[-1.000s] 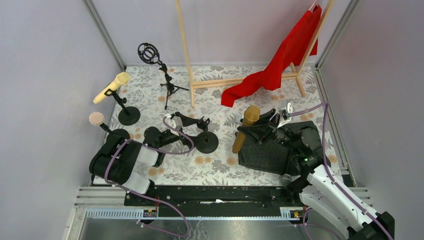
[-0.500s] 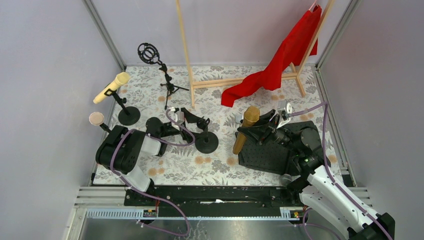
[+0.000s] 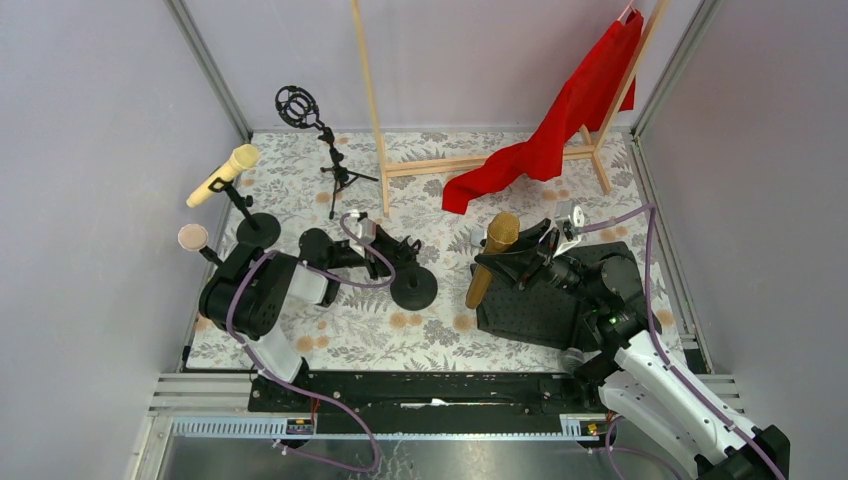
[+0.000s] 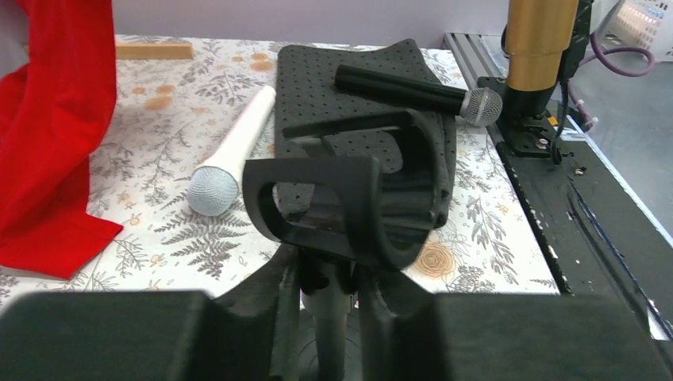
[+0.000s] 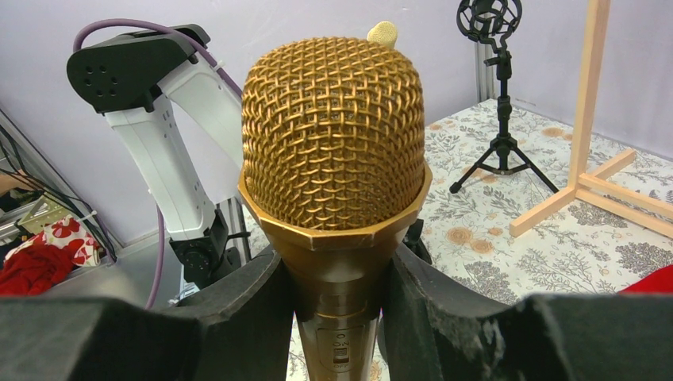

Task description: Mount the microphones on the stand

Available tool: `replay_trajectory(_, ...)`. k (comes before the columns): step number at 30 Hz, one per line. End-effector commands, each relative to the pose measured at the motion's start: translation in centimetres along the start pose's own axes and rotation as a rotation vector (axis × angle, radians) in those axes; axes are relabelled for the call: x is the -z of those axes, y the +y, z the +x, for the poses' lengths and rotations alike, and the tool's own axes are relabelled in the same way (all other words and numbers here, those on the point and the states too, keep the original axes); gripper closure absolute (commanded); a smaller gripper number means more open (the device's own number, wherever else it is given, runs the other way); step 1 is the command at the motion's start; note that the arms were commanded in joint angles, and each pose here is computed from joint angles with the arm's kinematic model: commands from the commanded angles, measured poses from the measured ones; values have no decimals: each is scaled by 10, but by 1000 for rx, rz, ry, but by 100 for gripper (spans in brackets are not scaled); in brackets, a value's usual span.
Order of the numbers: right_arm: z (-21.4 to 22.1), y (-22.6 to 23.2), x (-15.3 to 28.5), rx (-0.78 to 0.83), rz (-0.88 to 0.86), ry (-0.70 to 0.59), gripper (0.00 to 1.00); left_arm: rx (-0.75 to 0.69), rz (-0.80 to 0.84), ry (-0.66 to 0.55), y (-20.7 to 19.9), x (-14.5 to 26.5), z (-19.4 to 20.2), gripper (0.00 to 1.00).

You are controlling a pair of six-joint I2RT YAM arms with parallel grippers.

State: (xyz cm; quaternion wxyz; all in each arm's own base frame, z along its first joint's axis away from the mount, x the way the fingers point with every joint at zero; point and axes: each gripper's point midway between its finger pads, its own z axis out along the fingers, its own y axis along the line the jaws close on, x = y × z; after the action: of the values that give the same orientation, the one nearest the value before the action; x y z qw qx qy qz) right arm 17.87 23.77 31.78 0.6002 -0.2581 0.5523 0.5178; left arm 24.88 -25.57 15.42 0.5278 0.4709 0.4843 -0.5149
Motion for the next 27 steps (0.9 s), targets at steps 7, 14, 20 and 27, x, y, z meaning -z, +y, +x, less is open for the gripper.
replay_trajectory(7, -21, 9, -3, 46, -19, -39, 100, -41, -23, -50, -4, -6, -17, 100)
replay_trajectory(14, -18, 5, -1, 56, 1, -28, 100, -56, -330, -155, 8, 9, -38, 100)
replay_trajectory(20, -15, 3, 0, 53, 8, -24, 100, -99, -570, -242, 13, 16, -55, 100)
replay_trajectory(27, -14, 3, 2, 56, 15, -25, 100, -144, -748, -178, 20, 3, -50, 100)
